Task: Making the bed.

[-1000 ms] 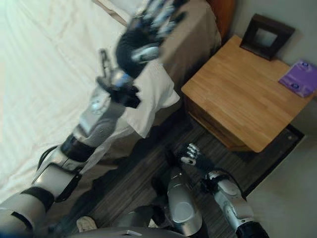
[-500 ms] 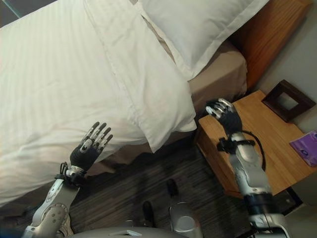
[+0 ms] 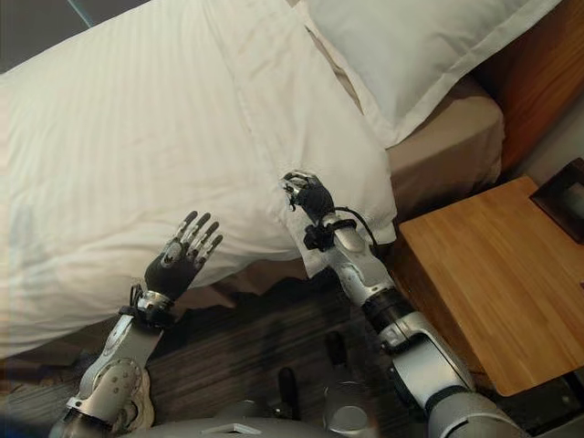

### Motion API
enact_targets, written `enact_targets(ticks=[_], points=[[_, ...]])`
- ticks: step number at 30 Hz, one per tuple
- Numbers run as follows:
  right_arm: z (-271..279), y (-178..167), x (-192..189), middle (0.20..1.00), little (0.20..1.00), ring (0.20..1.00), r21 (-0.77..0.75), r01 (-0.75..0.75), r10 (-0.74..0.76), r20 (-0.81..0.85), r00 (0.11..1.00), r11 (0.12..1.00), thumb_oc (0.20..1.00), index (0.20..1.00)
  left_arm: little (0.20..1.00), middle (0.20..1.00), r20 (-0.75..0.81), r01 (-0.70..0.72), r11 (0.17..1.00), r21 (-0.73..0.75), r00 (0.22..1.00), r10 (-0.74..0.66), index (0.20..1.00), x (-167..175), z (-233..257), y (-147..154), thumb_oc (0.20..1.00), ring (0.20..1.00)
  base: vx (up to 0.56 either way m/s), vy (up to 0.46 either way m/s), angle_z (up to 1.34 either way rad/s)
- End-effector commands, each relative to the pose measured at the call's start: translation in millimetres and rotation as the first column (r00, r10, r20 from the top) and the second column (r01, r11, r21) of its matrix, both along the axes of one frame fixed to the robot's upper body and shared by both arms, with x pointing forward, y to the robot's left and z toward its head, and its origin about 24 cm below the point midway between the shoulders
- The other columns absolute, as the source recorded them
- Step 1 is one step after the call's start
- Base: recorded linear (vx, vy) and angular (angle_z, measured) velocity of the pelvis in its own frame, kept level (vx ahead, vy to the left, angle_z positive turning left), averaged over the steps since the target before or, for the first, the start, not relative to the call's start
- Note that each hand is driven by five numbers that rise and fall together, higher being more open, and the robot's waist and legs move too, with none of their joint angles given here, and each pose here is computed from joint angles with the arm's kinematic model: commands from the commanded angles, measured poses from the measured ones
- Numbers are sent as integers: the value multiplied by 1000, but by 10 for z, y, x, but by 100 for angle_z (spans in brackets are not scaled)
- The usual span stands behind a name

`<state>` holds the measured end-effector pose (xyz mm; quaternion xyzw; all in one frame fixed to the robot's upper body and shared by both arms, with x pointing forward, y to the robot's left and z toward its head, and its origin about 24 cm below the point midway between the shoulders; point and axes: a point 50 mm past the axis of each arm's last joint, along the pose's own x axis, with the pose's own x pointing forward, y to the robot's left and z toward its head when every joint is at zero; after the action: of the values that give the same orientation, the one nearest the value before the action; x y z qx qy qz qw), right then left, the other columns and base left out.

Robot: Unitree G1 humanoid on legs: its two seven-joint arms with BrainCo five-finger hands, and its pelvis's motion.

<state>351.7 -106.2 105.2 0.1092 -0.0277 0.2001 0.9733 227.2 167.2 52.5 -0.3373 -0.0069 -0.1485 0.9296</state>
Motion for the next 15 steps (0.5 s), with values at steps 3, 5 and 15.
enact_targets(ticks=[3, 5, 15], points=[[786, 163, 331, 200, 200, 200, 30, 31, -37, 193, 981, 999, 200, 200, 1000, 1000, 85, 6, 1000, 17, 996, -7, 1000, 101, 160, 15, 1000, 1000, -12, -36, 4], [849, 190, 347, 200, 200, 200, 33, 31, -37, 206, 978, 999, 200, 200, 1000, 1000, 87, 9, 1000, 21, 996, -10, 1000, 104, 160, 13, 1000, 1000, -11, -24, 7], [1042, -122, 537, 200, 200, 200, 56, 187, -194, 195, 961, 981, 200, 200, 1000, 1000, 131, 25, 998, 52, 991, -32, 1000, 142, 253, 5, 1000, 1000, -11, -16, 6]])
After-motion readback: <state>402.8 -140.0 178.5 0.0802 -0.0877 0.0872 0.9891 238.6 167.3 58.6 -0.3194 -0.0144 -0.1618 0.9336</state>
